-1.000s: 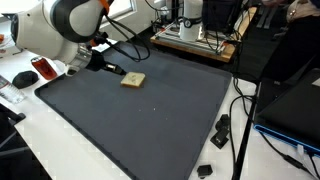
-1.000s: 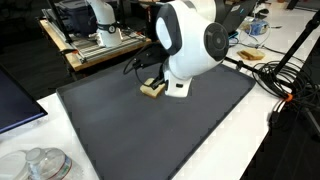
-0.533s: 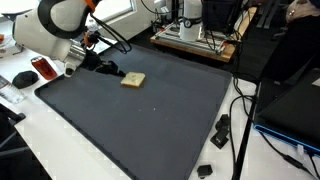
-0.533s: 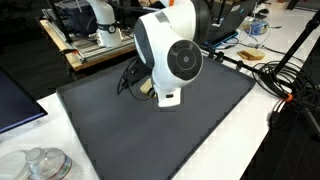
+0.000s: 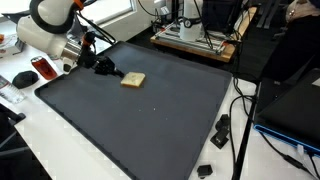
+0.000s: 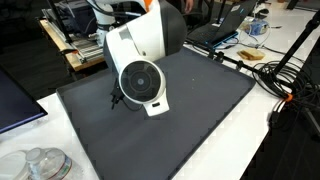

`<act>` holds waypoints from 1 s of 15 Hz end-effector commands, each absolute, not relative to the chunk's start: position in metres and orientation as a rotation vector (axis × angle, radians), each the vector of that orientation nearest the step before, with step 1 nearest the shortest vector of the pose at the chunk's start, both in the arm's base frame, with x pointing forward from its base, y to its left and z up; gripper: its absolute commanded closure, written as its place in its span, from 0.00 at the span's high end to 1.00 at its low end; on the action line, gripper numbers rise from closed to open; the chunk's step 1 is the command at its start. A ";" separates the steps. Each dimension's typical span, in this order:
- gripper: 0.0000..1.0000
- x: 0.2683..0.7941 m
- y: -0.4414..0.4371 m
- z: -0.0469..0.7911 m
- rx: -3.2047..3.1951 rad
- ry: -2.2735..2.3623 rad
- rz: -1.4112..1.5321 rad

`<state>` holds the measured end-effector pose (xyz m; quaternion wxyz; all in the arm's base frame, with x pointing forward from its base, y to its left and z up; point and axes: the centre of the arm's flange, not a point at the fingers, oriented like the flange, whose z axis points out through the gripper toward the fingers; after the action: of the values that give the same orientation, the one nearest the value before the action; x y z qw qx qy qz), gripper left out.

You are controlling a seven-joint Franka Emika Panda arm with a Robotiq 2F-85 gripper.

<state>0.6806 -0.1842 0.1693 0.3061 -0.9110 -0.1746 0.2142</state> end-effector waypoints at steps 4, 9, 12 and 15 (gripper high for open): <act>0.05 0.662 -0.214 0.159 -2.347 -0.444 0.424; 0.05 0.632 -0.238 0.163 -2.371 -0.355 0.326; 0.05 0.614 -0.249 0.173 -2.401 -0.310 0.245; 0.05 0.598 -0.252 0.186 -2.441 -0.291 0.182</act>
<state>0.6491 -0.2689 0.1613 0.3311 -0.9311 -0.1163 0.0997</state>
